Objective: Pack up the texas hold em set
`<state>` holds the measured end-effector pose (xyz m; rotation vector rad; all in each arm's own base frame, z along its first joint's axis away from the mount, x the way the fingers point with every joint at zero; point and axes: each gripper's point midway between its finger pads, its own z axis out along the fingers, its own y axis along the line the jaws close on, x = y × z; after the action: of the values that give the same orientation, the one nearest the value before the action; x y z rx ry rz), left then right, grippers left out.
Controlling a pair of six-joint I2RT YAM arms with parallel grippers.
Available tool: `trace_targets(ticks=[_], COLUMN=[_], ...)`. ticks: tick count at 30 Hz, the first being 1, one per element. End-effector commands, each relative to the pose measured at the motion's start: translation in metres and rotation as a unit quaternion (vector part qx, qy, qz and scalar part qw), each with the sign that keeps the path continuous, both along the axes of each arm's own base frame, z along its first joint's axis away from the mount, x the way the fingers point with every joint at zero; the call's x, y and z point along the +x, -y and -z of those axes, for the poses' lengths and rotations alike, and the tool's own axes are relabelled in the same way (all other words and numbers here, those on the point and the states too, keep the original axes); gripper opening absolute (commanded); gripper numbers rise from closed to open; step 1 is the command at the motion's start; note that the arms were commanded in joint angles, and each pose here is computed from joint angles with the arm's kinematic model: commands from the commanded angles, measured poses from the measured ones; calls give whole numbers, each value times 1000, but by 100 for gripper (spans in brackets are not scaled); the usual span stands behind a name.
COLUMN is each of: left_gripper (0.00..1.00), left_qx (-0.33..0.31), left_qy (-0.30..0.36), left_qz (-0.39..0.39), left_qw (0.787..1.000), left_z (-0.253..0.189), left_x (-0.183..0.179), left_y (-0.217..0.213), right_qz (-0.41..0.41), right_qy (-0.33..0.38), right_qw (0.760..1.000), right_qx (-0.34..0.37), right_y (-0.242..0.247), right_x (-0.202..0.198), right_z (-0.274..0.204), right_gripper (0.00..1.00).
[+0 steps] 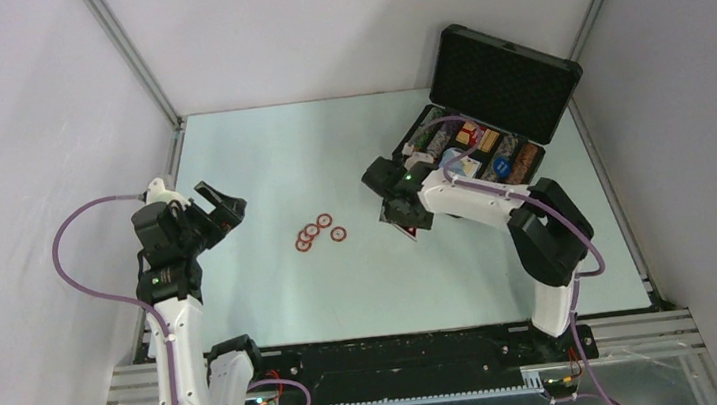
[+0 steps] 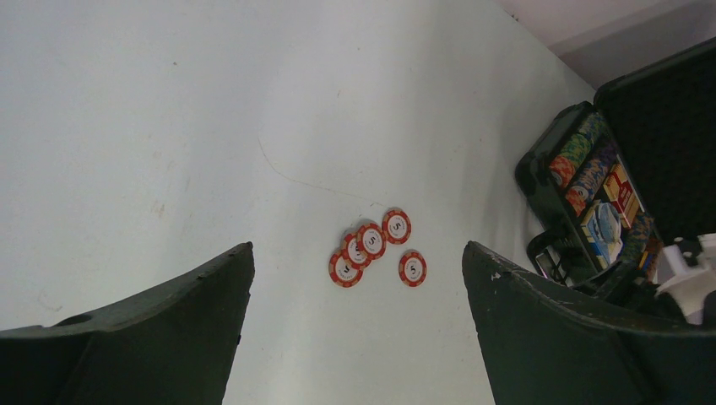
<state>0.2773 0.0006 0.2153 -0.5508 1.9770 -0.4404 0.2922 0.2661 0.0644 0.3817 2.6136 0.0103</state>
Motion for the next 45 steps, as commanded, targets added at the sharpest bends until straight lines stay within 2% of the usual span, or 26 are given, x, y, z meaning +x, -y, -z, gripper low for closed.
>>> trace_targets(ticks=[1, 10, 17, 22, 30, 37, 45], left_gripper=[97, 97, 97, 97, 97, 97, 97], left_qx=[3, 2, 1, 3, 1, 1, -1], left_qy=[21, 22, 22, 24, 24, 22, 20], left_qz=[3, 3, 5, 4, 3, 4, 4], left_qw=[1000, 1000, 1000, 1000, 1000, 1000, 1000], left_z=[-9, -9, -10, -11, -10, -9, -8], left_x=[2, 2, 2, 2, 2, 2, 2], left_y=[0, 0, 1, 0, 0, 0, 0], right_qz=[19, 76, 133, 109, 24, 6, -3], right_qy=[56, 118, 112, 101, 76, 66, 28], right_qw=[998, 990, 985, 989, 996, 998, 999], right_qx=[5, -27, -18, -24, -31, 3, -17], right_y=[27, 103, 168, 172, 114, 77, 49], right_x=[31, 111, 171, 193, 142, 90, 70], right_z=[-43, -112, -114, -110, -76, -62, -25], right_gripper=[68, 71, 71, 72, 77, 86, 92])
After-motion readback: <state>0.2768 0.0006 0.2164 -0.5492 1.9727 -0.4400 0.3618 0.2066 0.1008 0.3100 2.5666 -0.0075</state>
